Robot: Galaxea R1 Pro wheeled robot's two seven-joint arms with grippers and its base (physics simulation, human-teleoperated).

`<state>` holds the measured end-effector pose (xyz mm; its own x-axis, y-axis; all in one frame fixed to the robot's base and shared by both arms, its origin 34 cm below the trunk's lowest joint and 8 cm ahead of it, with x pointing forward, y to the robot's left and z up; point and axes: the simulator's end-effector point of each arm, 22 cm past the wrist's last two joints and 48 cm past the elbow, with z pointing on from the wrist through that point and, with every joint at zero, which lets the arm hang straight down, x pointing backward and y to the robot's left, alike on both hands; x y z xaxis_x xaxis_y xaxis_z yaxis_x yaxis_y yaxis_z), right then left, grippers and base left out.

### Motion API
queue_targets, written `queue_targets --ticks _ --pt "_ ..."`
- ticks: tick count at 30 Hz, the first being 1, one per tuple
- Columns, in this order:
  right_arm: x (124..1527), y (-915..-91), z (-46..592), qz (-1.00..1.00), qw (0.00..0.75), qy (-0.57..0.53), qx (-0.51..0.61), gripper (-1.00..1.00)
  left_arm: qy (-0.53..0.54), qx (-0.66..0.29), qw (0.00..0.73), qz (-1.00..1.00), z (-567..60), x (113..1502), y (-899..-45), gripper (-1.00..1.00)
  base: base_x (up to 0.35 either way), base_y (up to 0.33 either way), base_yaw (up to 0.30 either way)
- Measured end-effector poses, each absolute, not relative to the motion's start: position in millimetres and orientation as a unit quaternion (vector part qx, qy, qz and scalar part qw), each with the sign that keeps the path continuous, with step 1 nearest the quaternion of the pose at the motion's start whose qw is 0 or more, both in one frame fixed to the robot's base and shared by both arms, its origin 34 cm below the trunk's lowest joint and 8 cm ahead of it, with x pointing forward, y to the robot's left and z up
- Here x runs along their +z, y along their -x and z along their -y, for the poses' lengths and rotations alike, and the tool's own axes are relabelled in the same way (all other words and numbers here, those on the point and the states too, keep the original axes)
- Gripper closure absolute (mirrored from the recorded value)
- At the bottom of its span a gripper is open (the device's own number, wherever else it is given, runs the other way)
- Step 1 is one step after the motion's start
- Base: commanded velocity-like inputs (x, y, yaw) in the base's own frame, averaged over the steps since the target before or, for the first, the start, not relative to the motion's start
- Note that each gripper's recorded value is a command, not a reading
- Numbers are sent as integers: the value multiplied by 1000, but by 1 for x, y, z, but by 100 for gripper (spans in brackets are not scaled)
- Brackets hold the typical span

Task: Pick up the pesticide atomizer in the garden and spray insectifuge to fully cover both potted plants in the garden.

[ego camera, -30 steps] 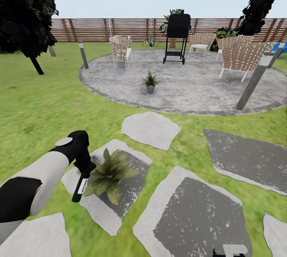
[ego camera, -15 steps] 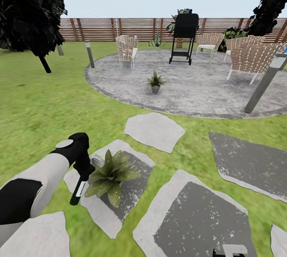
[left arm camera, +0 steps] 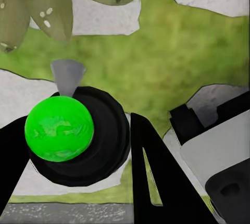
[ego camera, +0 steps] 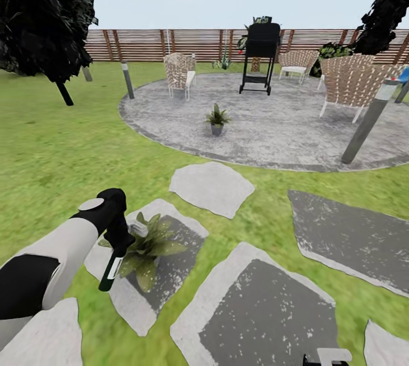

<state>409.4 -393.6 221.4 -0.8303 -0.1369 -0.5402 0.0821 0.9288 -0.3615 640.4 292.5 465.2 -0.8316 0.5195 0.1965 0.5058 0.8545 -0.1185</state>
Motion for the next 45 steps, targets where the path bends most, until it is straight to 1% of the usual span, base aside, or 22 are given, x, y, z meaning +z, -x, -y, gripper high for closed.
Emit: queue_targets --ticks 12,18,26,30,32,34,35,37,39,41,44,45 --pt "221 -410 393 -938 291 15 -188 -100 269 31 113 956 -292 464 -639 100 -7 -272 275" --pt "221 -409 393 -938 291 15 -188 -100 269 28 114 956 -294 463 -638 100 -183 -220 250" --pt "221 -409 393 -938 291 15 -188 -100 267 27 116 956 -297 460 -636 100 -234 -190 30" --pt "222 -411 393 -938 293 16 -187 -100 257 38 141 955 -308 432 -603 100 -231 -142 0" --pt "222 -412 393 -937 294 19 -186 -100 260 51 135 955 -312 420 -591 100 -230 -122 0" --pt "222 -415 390 -937 296 37 -182 -100 274 83 111 952 -308 409 -581 100 -223 -103 0" --pt "224 -426 380 -933 307 73 -175 -100 283 110 85 949 -307 400 -574 100 -214 -93 0" --pt "229 -442 365 -925 324 114 -162 -100 292 125 60 946 -310 391 -569 100 -203 -80 0" --pt "230 -463 320 -916 344 184 -98 -100 317 157 -20 935 -311 377 -574 100 -70 -22 0" --pt "233 -473 294 -910 353 212 -50 -100 334 184 -88 920 -307 371 -578 100 -17 -5 0" --pt "240 -483 280 -899 360 250 -8 -100 379 213 -187 881 -298 361 -570 100 -3 -1 0" --pt "240 -481 272 -895 355 271 13 -100 390 222 -207 870 -292 357 -565 100 0 0 0"
